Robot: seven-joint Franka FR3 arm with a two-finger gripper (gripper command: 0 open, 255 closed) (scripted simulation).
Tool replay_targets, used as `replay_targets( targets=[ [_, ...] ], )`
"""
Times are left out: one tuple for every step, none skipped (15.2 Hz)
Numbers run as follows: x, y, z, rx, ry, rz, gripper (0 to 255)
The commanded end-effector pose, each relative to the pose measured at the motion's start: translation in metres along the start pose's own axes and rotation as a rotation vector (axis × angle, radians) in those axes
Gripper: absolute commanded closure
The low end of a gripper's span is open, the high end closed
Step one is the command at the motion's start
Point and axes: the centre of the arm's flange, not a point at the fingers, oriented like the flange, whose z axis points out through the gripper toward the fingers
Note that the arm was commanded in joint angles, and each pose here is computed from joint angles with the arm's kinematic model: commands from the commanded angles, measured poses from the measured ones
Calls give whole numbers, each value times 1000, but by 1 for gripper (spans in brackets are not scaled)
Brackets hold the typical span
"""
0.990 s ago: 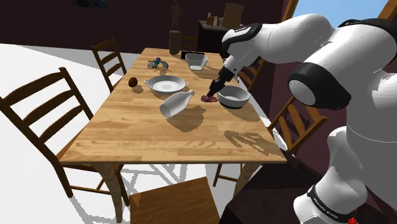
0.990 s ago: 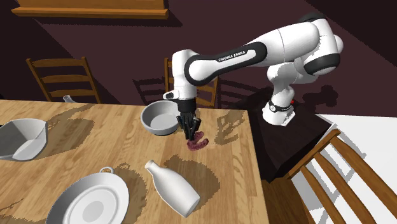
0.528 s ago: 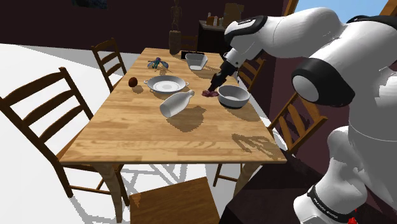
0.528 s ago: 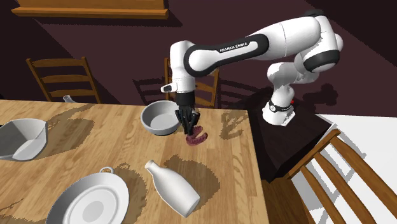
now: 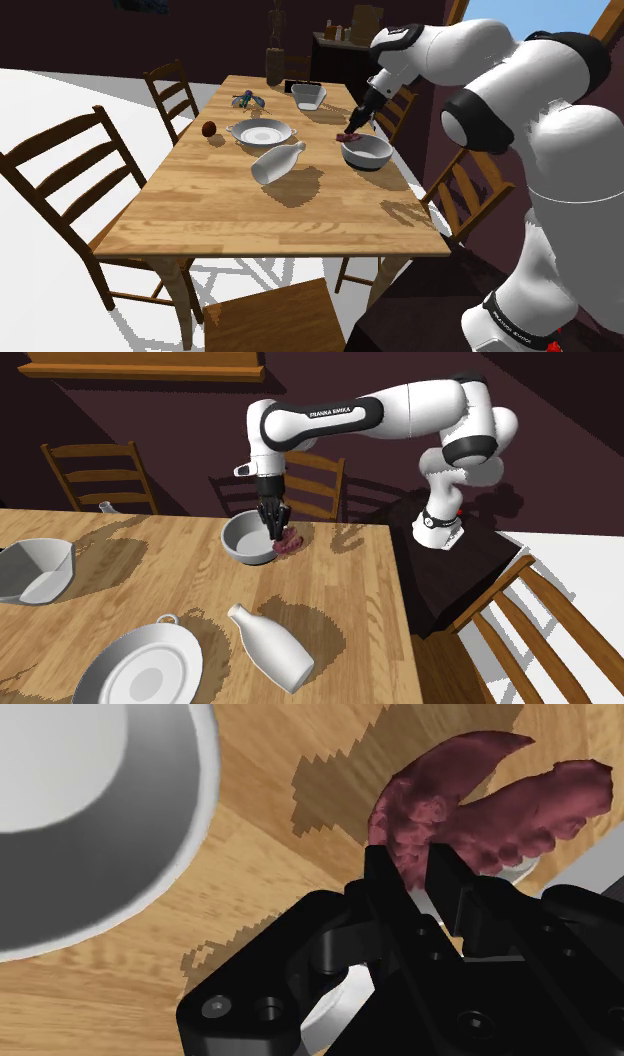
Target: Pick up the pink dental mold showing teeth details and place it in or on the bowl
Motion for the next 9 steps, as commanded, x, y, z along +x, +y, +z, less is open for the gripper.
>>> replay_targets(
  targets=[
    [-3,27,-13,1,0,0,255],
    [-3,38,-20,1,0,0,255],
    [-3,49,-27,1,0,0,255],
    [-3,61,-33,1,0,0,255],
    [-3,72,-40,1,0,0,255],
    [-4,84,-46,1,0,0,255],
    [-4,95,-53,1,0,0,255],
    [-4,107,-59,1,0,0,255],
    [-4,118,-66,1,0,0,255]
  ],
)
